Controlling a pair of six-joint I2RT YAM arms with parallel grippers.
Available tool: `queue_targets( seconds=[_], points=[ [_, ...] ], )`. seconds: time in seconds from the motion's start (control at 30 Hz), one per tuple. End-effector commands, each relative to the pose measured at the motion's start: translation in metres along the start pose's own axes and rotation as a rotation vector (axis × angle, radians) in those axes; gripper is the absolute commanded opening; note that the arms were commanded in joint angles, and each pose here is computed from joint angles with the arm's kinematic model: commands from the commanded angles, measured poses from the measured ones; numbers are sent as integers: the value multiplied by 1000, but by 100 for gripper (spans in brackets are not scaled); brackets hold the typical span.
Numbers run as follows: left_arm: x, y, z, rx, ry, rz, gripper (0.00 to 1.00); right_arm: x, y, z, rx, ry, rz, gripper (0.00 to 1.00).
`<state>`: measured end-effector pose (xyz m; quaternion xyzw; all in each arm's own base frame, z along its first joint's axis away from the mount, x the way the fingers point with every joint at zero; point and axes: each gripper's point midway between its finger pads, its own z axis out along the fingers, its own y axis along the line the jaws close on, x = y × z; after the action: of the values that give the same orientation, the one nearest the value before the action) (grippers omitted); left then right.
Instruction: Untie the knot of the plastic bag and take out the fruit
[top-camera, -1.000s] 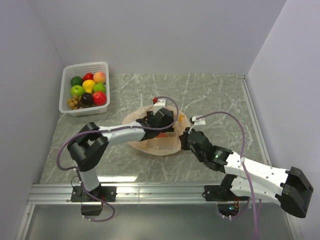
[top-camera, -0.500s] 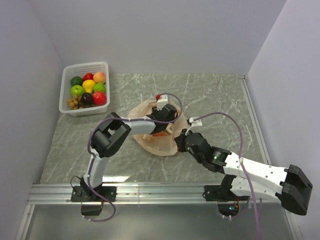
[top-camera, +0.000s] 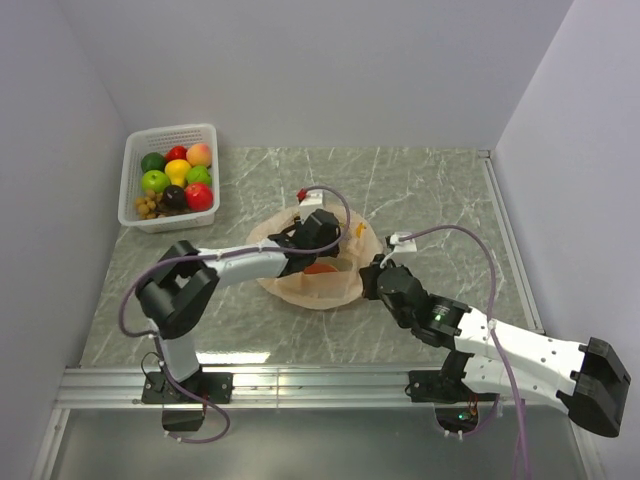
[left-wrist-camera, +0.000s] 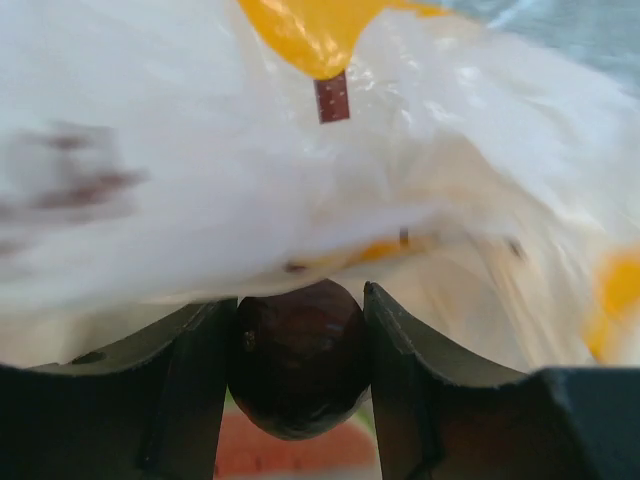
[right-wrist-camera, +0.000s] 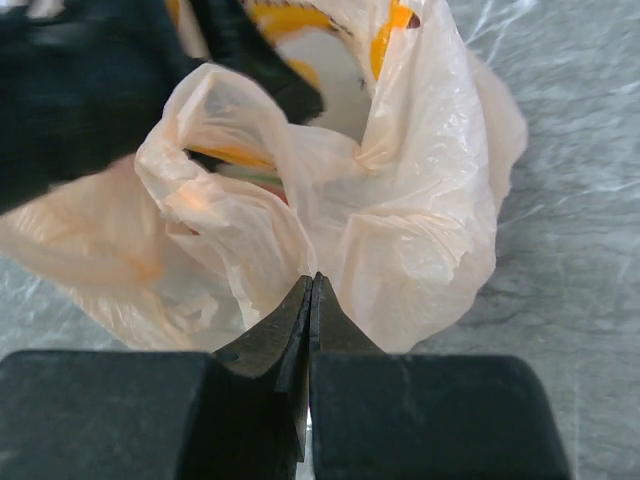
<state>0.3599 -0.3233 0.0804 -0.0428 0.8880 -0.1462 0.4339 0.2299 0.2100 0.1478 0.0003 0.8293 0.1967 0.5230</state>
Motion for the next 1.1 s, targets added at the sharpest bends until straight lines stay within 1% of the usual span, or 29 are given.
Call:
queue_targets(
  seconds=[0.0, 0.1, 0.13, 0.23, 0.27, 0.3, 0.33, 0.37, 0.43, 0.47, 0.53, 0.57, 0.63, 0.67, 0.73, 0.77, 0.83, 0.87, 0.93, 0.97, 1.03, 1.07],
  points=[
    [-5, -9, -36, 80, 39, -9, 2, -15, -17, 0, 81, -59, 16, 0],
    [-1, -5, -59, 121, 76, 9, 2, -21, -23, 0, 114, -65, 7, 0],
    [3, -7, -67, 153, 101, 15, 1, -24, -23, 1, 123, -68, 6, 0],
    [-2, -11, -97, 239, 123, 30, 1, -25, -26, 4, 143, -63, -1, 0],
    [-11, -13, -110, 269, 109, 22, 1, -25, -28, 5, 151, -62, -2, 0],
    [-14, -12, -117, 281, 119, 25, 0, -23, -27, 7, 149, -57, -7, 0],
    [-22, -19, -127, 328, 129, 24, 1, -22, -27, 7, 149, -53, -11, 0],
    [-42, -14, -135, 341, 101, -5, 0, -20, -26, 8, 145, -46, -15, 0],
    [-66, -5, -143, 358, 74, -43, 1, -16, -25, 9, 135, -37, -17, 0],
    [-99, 10, -148, 349, 10, -94, 1, -16, -24, 9, 128, -36, -24, 0],
    [-130, 39, -145, 265, -69, -117, 1, -13, -23, 9, 114, -31, -27, 0],
    [-161, 73, -141, 175, -135, -162, 1, -13, -23, 9, 112, -28, -31, 0],
    [-185, 111, -133, 82, -181, -207, 1, -13, -20, 10, 103, -19, -43, 0],
    [-206, 149, -123, 4, -215, -262, 0, -12, -20, 10, 102, -15, -56, 0],
    [-221, 182, -113, -48, -228, -343, 1, -14, -18, 11, 96, -10, -66, 0],
    [-232, 215, -102, -120, -250, -387, 1, -14, -17, 11, 93, -6, -72, 0],
    [-241, 248, -89, -194, -262, -442, 1, -14, -15, 10, 82, -7, -67, 0],
    [-246, 277, -75, -250, -260, -478, 2, -13, -13, 9, 69, -4, -64, 0],
    [-249, 302, -60, -310, -258, -496, 7, -14, -12, 7, 59, -6, -62, 0],
    [-252, 316, -45, -339, -241, -502, 19, -14, -12, 6, 60, -6, -59, 0],
    [-249, 336, -36, -388, -212, -506, 32, -13, -14, 4, 60, -4, -61, 0],
    [-251, 345, -30, -409, -211, -512, 51, -13, -14, 4, 60, -5, -62, 0]
  ],
)
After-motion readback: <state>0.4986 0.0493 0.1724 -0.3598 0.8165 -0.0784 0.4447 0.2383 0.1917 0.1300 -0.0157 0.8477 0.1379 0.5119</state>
